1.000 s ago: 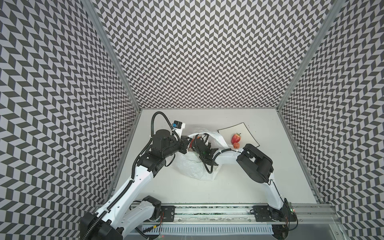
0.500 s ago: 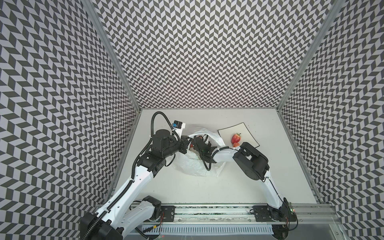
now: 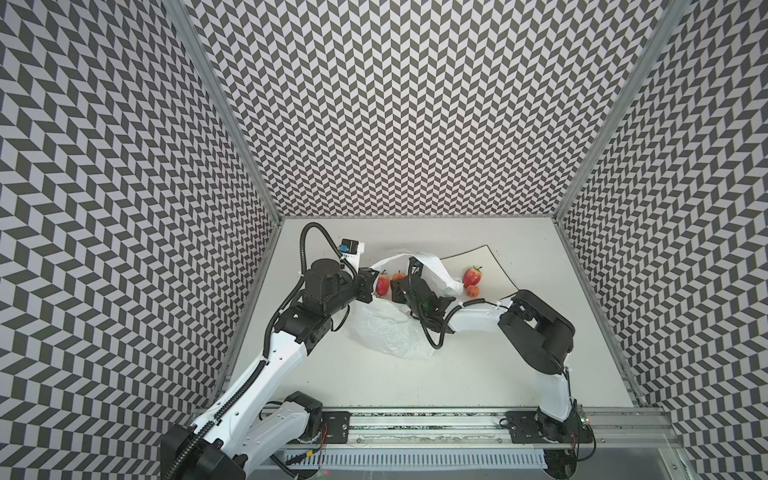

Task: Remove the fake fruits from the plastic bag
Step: 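Reach the right gripper into the bag and grasp the yellow-red apple, then carry the apple out of the bag to the white plate with the right gripper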

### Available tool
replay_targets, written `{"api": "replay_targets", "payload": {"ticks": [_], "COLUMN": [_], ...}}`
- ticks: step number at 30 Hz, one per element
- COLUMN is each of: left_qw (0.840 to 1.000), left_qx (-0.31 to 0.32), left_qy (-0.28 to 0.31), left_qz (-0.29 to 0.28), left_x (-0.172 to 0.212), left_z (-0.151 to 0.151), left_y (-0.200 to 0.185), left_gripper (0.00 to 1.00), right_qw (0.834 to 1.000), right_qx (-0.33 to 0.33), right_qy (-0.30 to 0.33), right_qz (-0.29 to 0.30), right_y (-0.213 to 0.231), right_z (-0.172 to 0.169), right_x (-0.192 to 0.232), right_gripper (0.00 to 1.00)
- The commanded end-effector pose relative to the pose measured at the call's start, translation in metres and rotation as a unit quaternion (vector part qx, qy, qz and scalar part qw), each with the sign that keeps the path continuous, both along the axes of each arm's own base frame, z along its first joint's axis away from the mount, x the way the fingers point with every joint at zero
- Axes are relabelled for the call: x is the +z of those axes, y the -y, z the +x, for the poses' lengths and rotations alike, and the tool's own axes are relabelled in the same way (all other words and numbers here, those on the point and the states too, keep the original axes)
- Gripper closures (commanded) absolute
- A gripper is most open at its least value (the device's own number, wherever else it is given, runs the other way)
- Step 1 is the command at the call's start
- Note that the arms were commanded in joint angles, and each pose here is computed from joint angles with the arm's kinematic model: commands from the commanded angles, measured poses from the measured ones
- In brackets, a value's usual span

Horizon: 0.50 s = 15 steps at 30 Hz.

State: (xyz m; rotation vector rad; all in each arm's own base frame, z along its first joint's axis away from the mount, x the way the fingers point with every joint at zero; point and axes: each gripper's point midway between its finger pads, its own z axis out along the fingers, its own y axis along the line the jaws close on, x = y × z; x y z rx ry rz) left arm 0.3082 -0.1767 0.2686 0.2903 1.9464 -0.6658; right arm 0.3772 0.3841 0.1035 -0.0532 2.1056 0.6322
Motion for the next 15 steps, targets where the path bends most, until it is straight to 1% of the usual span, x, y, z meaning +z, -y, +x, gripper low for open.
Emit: {"api": "replay_targets", "payload": {"ticks": [1, 4, 8, 12, 15], "left_qw": [0.999, 0.999, 0.999, 0.999, 0.999], "left_qx": [0.023, 0.024, 0.027, 0.034, 0.045], "left_qy": [0.021, 0.025, 0.025, 0.026, 0.024], "left_qz": [-0.011, -0.010, -0.008, -0.007, -0.007], "left_x": [0.011, 0.012, 0.011, 0.011, 0.011], "left_z": [0.006, 0.007, 0.008, 0.009, 0.011], "left_y": [-0.007, -0.007, -0.009, -0.012, -0.016], "left_gripper": [1.00, 1.00, 1.00, 1.00, 1.00], "right_qw": [0.993, 0.984, 0.971, 0.955, 0.945], "right_qx": [0.107, 0.161, 0.221, 0.266, 0.284], "right_qy": [0.039, 0.057, 0.090, 0.129, 0.162], "right_qz": [0.038, 0.040, 0.025, 0.009, -0.006], "right_y": [-0.019, -0.020, -0.019, -0.014, -0.008], "right_z": [-0.026, -0.046, -0.066, -0.082, -0.091], "right_x": [0.039, 0.054, 0.074, 0.095, 0.113], "right_gripper": [0.74, 0.74, 0.74, 0.74, 0.73]}}
